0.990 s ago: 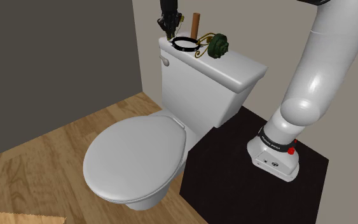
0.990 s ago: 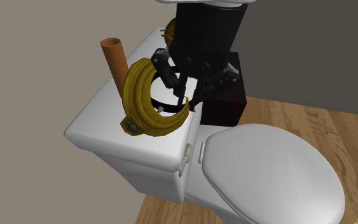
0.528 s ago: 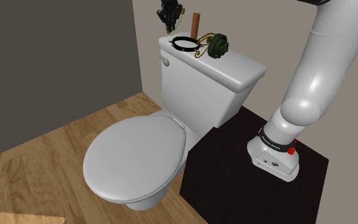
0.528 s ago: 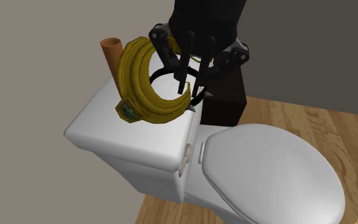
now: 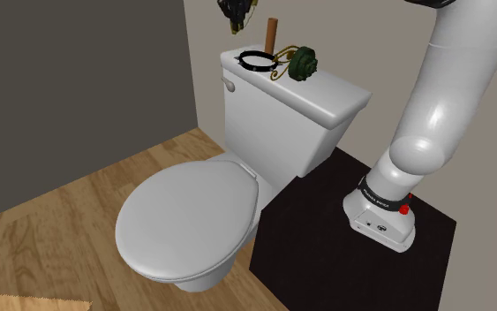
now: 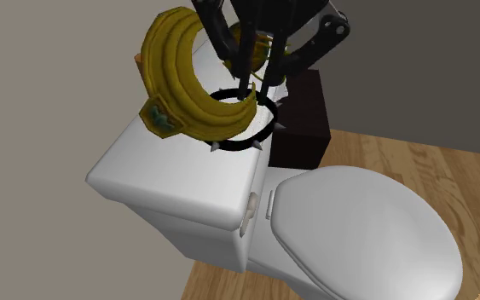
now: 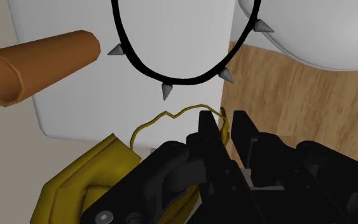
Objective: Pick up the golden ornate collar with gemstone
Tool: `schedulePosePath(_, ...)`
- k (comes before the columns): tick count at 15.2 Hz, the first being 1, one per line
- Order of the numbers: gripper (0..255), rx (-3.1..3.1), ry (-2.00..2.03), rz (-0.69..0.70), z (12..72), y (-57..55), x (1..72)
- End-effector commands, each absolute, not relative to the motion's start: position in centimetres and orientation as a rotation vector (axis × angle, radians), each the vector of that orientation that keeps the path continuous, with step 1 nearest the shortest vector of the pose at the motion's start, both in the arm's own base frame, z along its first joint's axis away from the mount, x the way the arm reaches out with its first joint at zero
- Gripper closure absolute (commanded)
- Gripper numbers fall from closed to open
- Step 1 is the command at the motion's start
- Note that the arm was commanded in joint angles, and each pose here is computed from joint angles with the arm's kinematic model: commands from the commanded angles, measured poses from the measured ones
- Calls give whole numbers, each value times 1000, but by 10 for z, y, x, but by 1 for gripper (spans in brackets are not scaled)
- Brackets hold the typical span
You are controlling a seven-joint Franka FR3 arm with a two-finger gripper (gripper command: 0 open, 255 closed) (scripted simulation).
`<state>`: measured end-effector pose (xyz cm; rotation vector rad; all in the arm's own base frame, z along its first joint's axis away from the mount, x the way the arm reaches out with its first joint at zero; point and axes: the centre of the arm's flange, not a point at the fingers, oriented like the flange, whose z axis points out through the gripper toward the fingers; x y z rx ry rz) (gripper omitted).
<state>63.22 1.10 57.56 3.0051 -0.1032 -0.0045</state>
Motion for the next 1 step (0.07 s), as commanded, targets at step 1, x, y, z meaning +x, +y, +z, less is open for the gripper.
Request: schedulePosePath(1,255,3005,-103,-5,578,11,632)
